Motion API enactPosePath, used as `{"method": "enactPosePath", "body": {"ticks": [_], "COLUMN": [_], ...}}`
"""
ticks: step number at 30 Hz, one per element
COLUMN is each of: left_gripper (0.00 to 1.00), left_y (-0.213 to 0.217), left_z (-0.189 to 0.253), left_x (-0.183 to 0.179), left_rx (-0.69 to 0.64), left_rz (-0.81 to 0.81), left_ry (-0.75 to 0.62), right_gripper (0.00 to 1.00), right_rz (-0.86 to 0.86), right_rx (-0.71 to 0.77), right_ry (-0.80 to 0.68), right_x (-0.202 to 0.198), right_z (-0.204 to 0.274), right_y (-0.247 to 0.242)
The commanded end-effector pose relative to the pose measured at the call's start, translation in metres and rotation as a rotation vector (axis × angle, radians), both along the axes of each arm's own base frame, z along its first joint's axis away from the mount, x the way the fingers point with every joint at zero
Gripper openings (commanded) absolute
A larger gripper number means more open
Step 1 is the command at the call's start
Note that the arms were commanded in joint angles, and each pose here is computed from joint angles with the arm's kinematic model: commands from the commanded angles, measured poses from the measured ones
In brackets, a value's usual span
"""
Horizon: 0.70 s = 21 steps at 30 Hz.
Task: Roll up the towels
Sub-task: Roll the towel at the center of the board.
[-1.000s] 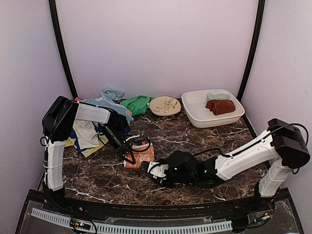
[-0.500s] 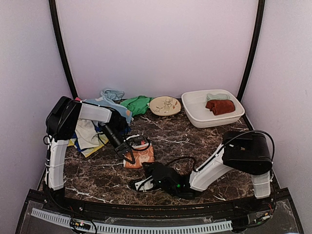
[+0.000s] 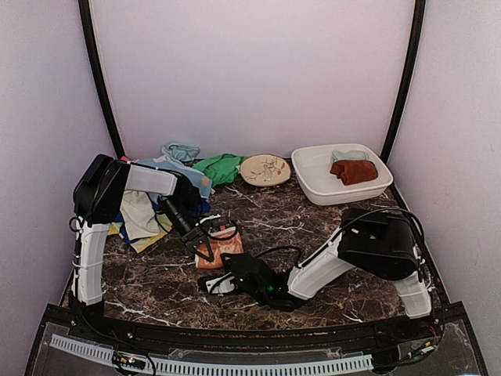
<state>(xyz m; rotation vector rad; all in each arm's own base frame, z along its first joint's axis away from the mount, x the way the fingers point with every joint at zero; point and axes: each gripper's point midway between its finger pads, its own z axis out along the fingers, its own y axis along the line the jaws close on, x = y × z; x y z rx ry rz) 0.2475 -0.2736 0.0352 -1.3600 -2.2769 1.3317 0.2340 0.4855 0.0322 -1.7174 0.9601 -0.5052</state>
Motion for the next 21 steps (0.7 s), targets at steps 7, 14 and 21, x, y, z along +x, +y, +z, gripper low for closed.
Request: {"method": "enactPosePath", "body": {"ticks": [7, 14, 21], "left_gripper": [0.71, 0.84, 0.80], "left_y": [0.020, 0.033, 0.033], "left_z": [0.021, 0.040, 0.046], "left_x": [0.012, 0.031, 0.080], "left_rx": [0.022, 0.028, 0.063], "left_rz": [-0.020, 0.031, 0.155], "left_ry": [-0.182, -0.287, -0.423], "right_gripper": [0.02, 0.00, 0.00], "right_rz": [-0.082, -0.078, -0.094], "right_rx": [-0.066, -0.057, -0.077], "right_ry": [0.564, 0.728, 0.961], "right_x": [-0.013, -0.032, -0.061], "right_z": [-0.037, -0.027, -0.017], "right_y": [-0.010, -0.006, -0.005]}}
